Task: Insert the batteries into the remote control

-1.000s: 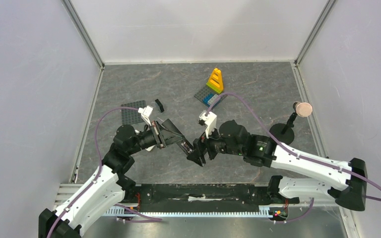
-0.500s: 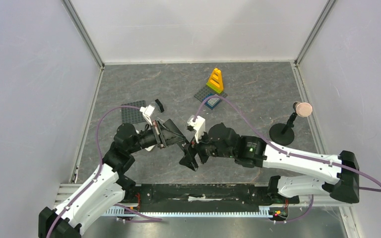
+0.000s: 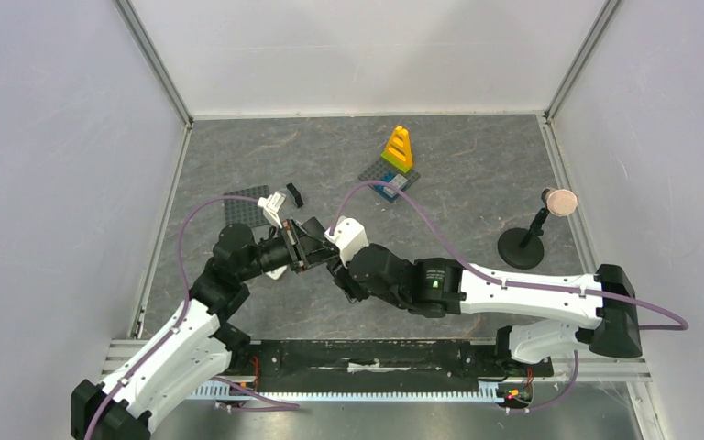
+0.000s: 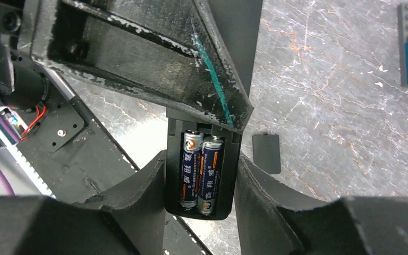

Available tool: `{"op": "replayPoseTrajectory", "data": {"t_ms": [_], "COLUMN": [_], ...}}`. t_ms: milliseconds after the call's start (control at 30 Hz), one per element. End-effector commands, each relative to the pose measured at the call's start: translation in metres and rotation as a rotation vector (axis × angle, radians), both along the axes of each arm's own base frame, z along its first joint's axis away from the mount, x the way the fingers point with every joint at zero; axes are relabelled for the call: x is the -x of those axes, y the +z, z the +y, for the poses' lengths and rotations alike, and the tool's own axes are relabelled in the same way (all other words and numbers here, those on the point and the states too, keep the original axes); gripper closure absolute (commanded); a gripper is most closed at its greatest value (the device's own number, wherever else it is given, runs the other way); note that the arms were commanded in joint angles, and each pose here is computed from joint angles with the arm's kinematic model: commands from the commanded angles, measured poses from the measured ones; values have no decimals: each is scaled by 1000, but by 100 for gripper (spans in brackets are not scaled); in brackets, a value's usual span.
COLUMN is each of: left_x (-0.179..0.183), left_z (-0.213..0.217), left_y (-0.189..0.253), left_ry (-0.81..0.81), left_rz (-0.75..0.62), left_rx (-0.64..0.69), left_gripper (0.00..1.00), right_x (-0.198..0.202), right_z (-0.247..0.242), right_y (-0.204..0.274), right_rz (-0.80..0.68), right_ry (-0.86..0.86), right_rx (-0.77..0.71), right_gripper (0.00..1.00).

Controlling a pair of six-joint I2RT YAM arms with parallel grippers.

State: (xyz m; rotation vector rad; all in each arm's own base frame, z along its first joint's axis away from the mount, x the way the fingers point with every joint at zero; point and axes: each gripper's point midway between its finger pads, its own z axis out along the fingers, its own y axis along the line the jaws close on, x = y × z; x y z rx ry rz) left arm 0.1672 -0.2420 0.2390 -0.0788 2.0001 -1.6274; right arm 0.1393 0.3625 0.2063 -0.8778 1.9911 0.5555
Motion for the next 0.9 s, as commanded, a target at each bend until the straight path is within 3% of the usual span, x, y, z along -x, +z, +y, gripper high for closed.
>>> {"op": "replayPoseTrajectory", "data": {"t_ms": [0,100,233,433,667,833,867], "left_x": [-4,-5,-10,-16,-15,-14,-14], "left_z": [0,1,6,13,15,17,17], "left_y": [18,17,10,0,-2,-4,-6], "left_ry": [30,36,91,165,174,181,184], "left_rz": [-7,-2,14,32,34,33,35], "left_rx": [41,42,24,59,98,98,95], "left_gripper": [96,88,64,54,63,96,98], "right_x": [-4,-4,-2,2,0,3,4], "right_z": [11,11,7,4,5,6,5], "right_y": [28,26,22,18,16,11,9], "right_rz": [-42,-36,-20,3,26,56,61], "right_ry": [-40,-45,-47,-51,-93,-97,-98], "right_rx": [-61,-59,-59,-63,-80,-85,-84], "right_gripper": [60,64,66,66,66,60,56]}}
